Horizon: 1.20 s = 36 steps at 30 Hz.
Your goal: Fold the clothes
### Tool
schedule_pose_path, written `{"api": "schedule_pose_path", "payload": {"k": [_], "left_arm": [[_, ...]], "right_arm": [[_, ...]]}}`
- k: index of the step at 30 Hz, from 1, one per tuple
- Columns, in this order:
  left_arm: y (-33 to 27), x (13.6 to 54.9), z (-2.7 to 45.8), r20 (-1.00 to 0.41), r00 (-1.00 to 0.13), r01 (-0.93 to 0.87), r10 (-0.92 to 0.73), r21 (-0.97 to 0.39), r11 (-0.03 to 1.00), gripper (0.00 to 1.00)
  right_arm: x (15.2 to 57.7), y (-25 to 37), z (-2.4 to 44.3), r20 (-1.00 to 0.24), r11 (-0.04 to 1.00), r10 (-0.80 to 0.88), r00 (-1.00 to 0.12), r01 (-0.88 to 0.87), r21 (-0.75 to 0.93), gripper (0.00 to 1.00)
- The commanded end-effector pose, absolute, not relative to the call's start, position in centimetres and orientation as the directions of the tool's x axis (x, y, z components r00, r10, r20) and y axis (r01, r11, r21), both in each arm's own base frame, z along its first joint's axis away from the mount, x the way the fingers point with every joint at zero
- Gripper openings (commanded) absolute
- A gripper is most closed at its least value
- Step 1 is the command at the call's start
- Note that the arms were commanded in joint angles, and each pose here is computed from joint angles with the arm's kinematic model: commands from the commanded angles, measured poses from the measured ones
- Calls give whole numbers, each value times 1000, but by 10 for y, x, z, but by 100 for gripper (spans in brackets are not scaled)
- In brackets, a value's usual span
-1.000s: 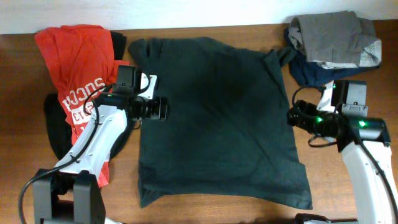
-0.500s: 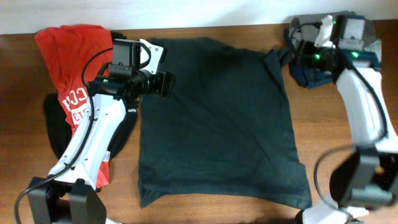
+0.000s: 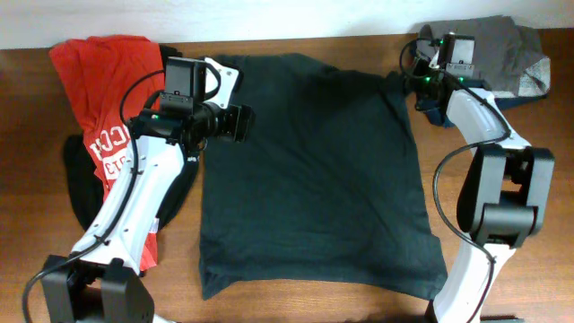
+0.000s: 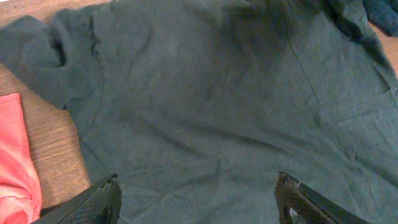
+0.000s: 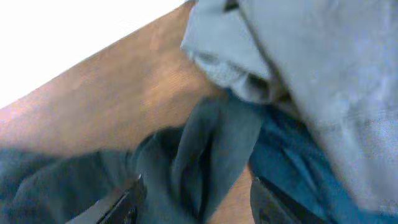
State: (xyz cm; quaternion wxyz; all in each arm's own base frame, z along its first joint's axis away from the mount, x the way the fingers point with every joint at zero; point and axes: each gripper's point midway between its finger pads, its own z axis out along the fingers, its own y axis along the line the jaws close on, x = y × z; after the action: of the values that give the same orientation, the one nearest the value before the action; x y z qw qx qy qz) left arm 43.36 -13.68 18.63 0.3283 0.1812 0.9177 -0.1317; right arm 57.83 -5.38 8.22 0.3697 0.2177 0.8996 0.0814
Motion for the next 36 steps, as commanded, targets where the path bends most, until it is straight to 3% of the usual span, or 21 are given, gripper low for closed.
{"api": "schedule_pose_path", "payload": {"k": [1, 7, 10, 13, 15, 19, 22, 23, 29, 36], "left_arm": [[-140, 435, 188, -653, -701, 427, 285, -65, 902, 79], [-144, 432, 183, -636, -705, 417, 315, -12, 909, 79], [-139, 430, 180, -619, -718, 406, 319, 0, 914, 79], [-135, 428, 176, -602, -730, 394, 323, 15, 919, 79], [-135, 428, 176, -602, -730, 394, 323, 15, 919, 79], [-135, 428, 175, -599, -732, 394, 323, 15, 919, 79], [-135, 428, 173, -596, -734, 394, 324, 15, 919, 79], [-135, 428, 174, -597, -734, 394, 324, 14, 919, 79], [-135, 428, 173, -596, -735, 394, 324, 14, 919, 79], [-135, 428, 173, -596, -735, 394, 324, 14, 919, 79]], "right_arm": [[591, -53, 67, -628, 847, 528, -572, 409, 340, 59], [607, -50, 53, -656, 837, 542, -525, 405, 368, 58], [614, -54, 51, -674, 827, 555, -488, 413, 382, 50], [619, -55, 45, -678, 816, 569, -465, 420, 397, 39], [620, -55, 39, -676, 816, 569, -468, 421, 396, 26], [617, -55, 29, -664, 816, 570, -485, 429, 387, 20], [617, -54, 28, -659, 819, 567, -495, 425, 386, 4], [618, -53, 31, -661, 824, 560, -499, 415, 385, 4], [641, -41, 93, -705, 896, 444, -553, 281, 344, 4], [633, -5, 180, -736, 974, 97, -670, -86, 208, 4]]}}
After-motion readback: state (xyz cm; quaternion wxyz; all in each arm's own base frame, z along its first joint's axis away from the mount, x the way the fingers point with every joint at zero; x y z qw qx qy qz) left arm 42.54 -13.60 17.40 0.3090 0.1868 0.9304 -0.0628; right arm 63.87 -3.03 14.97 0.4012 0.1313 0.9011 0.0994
